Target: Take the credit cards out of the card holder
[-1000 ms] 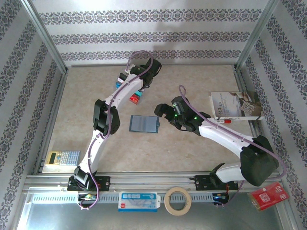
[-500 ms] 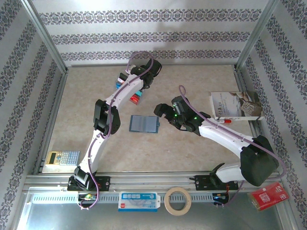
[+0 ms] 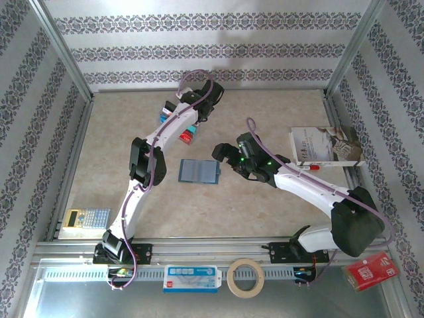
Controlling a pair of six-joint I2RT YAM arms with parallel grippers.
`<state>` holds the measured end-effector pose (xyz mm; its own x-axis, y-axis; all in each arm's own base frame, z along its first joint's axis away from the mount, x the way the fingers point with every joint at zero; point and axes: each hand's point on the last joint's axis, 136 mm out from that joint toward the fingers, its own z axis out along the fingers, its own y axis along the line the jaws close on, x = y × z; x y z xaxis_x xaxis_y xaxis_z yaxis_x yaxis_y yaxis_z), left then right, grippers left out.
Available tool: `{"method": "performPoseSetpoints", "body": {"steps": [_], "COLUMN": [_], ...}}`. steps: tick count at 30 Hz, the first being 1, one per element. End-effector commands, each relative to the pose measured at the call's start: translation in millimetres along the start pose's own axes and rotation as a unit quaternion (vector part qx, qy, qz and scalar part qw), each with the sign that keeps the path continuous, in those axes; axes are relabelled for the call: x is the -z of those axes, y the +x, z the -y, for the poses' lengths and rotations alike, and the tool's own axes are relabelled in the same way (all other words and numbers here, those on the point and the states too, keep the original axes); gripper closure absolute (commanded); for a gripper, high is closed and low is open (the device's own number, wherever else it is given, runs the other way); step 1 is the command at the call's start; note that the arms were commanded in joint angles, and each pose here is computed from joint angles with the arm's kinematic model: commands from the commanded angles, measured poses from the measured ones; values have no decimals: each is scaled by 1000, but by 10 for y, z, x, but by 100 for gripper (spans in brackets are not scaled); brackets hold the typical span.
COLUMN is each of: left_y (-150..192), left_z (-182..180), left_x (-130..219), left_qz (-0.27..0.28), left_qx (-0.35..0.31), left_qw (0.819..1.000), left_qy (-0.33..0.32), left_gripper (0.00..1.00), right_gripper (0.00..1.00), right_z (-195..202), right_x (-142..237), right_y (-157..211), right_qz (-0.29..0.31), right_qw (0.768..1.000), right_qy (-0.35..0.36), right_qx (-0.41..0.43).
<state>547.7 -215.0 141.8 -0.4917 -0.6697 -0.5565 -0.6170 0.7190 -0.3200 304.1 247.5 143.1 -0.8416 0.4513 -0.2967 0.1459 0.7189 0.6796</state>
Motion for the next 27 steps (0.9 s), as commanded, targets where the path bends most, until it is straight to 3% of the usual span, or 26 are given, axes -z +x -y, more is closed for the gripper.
{"method": "performPoseSetpoints", "body": {"steps": [1,12,19,27], "left_y": [21,85,-137,-394], "left_z": [149,247,270,19], "left_x": [22,-21,428,930], "left_qz": [3,-21,-21,-4], "left_qx": [-21,-37,-52,-97], "left_qw": [999,998,996,993], "left_qy": [24,50,71,63], "left_gripper": [76,70,63,56], "right_gripper": [3,3,3,3], "right_z": [16,28,36,26], "right_x": [-38,-36,-35,-89], "right_y": [0,0,-13,-11], "right_qz": [-3,-3,-1,-9], "right_qw": [1000,1000,1000,1000], "right_qy": [-3,-4,-3,7], "right_qx": [-6,-7,-6,8]}}
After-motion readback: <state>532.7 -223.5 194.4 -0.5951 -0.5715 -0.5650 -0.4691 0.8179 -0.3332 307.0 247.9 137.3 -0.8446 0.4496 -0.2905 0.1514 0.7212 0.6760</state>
